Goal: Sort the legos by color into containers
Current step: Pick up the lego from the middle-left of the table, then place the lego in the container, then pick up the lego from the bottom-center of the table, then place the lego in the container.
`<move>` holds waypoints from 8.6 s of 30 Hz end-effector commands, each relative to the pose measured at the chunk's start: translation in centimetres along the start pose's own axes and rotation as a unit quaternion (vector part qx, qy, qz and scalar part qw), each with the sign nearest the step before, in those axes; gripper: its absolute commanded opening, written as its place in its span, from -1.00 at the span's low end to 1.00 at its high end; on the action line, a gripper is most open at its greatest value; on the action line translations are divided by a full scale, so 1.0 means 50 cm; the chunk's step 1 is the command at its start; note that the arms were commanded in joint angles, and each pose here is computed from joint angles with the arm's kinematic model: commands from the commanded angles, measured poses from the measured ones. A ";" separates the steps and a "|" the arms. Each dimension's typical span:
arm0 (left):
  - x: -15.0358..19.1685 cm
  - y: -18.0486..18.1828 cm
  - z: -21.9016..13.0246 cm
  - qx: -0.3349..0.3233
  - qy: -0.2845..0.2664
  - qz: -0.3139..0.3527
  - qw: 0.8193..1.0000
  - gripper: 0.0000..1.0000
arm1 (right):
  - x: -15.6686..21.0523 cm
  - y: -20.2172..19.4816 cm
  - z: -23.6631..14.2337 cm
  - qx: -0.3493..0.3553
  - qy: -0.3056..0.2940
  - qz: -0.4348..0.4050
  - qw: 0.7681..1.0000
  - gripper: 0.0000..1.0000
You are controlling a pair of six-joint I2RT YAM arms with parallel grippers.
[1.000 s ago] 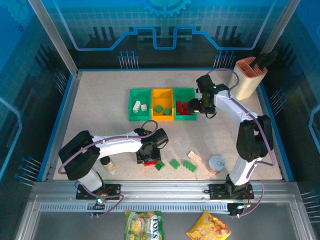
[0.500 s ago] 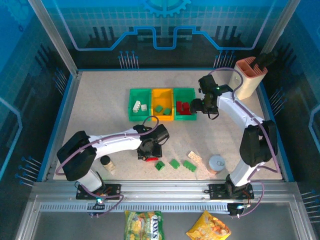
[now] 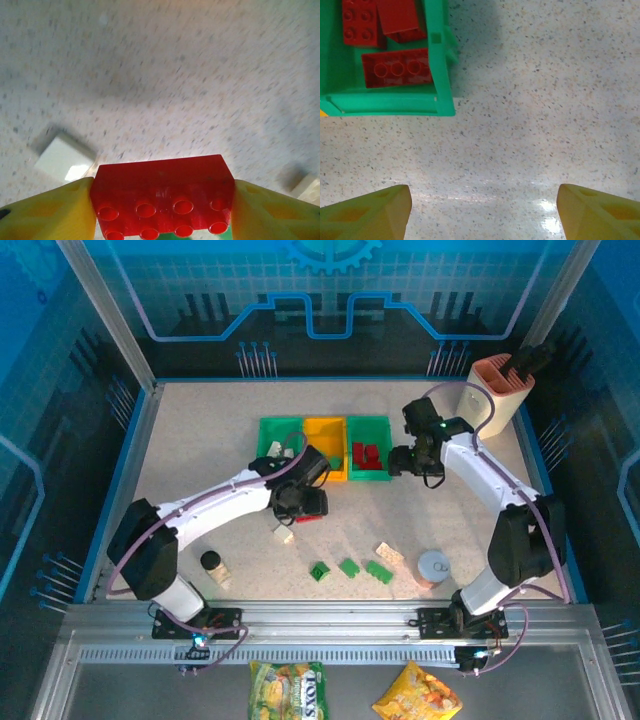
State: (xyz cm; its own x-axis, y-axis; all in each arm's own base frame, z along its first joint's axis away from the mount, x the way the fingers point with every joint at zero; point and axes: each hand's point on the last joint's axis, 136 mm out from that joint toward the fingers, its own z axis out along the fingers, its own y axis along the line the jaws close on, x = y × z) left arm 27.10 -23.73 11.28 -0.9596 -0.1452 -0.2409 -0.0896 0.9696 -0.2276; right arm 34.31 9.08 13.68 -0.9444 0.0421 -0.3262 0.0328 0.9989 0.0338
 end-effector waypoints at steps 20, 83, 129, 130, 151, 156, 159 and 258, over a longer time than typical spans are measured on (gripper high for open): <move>-0.285 -0.251 0.017 0.087 -0.097 0.091 0.987 0.25 | 0.111 -0.112 -0.061 0.049 0.008 0.040 0.998 0.56; -0.482 -0.328 0.128 0.059 -0.298 0.085 0.949 0.48 | 0.144 -0.127 -0.107 0.039 -0.010 0.046 0.998 0.56; -0.171 0.144 -0.148 0.077 -0.064 0.051 0.994 0.46 | 0.304 0.102 -0.041 -0.021 0.130 -0.208 0.969 0.36; -0.171 0.158 -0.153 0.079 -0.065 0.046 0.994 0.46 | 0.311 0.107 -0.040 -0.020 0.136 -0.216 0.967 0.35; -0.183 0.292 -0.144 0.058 -0.129 0.006 0.990 0.47 | 0.464 0.202 0.042 0.020 0.236 -0.341 0.910 -0.01; -0.186 0.318 -0.131 0.046 -0.132 0.002 0.990 0.46 | 0.483 0.201 0.058 0.034 0.248 -0.348 0.903 -0.16; -0.189 0.323 -0.130 0.047 -0.134 -0.002 0.990 0.46 | 0.487 0.197 0.063 0.039 0.250 -0.345 0.904 -0.22; -0.202 0.343 -0.140 0.060 -0.146 -0.016 0.987 0.39 | -0.282 0.474 0.124 -0.274 -0.074 0.020 0.959 -0.09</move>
State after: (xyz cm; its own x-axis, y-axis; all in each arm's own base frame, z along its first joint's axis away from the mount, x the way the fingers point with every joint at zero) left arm 33.53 -4.75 16.39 -0.8446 -0.2476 -0.4747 -0.0737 0.9319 -0.3551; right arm 50.33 32.75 8.92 -0.9129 0.1195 -0.3902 -0.1011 0.8602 0.4999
